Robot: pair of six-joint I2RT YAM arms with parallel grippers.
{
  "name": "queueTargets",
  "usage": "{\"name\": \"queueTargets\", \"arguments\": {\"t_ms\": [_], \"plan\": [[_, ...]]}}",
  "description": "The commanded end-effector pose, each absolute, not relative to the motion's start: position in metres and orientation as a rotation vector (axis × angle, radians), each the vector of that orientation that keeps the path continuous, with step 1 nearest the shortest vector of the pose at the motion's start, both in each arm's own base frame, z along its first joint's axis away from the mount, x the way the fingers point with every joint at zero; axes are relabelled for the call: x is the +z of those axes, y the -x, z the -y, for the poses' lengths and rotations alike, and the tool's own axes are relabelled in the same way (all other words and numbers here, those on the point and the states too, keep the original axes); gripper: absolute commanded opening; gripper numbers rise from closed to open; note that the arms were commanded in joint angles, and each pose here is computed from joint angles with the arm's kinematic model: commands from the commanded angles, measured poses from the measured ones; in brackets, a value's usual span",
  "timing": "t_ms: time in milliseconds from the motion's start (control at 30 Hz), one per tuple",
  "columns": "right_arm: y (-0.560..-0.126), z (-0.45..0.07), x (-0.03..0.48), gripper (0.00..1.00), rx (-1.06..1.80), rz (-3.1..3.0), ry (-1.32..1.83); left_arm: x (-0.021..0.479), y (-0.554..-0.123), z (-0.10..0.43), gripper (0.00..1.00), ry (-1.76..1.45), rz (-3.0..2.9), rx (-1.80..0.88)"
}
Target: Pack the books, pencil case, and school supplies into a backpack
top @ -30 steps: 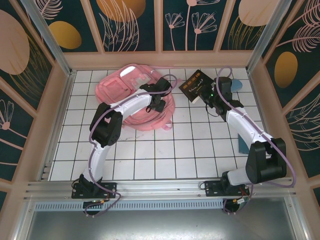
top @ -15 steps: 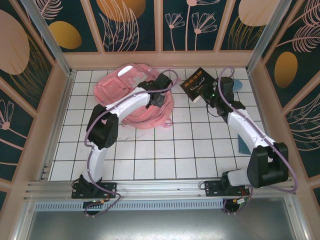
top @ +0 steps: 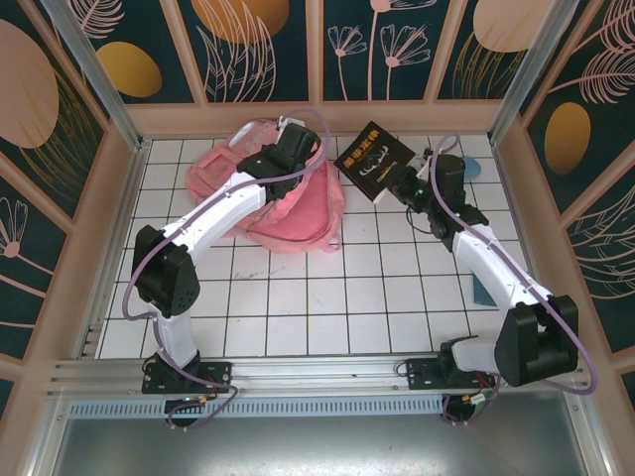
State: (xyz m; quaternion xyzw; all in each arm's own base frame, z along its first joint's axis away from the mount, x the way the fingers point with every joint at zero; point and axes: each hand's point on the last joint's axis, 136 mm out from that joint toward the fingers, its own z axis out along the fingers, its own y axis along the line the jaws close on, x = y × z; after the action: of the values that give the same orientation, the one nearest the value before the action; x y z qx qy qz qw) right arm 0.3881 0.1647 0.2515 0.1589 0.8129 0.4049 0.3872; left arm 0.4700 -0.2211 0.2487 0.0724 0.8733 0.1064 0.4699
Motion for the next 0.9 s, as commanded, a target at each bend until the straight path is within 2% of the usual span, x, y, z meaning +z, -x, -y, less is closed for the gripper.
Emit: {"name": "queueTargets", "arguments": {"t_ms": [0,233,467,667,867], "plan": [[-0.382,-0.198,0.283,0.02,1.179,-1.963,-0.252,0.326,-0.478,0.217,0.01,-0.02,-1.921,0.181],[-0.372,-0.251,0.261,0.02,1.386,-2.003,-0.214,0.341,-0.482,0.22,0.0,0.017,-1.881,0.143],[-0.379,-0.278,0.263,0.02,1.544,-1.957,-0.217,0.346,-0.482,0.223,0.01,0.023,-1.873,0.11],[-0.396,-0.311,0.257,0.01,1.63,-1.948,-0.216,0.345,-0.484,0.227,0.01,0.016,-1.882,0.088],[-0.431,-0.331,0.219,0.01,1.625,-1.98,-0.381,0.348,-0.484,0.227,0.01,0.024,-1.881,0.079]]}}
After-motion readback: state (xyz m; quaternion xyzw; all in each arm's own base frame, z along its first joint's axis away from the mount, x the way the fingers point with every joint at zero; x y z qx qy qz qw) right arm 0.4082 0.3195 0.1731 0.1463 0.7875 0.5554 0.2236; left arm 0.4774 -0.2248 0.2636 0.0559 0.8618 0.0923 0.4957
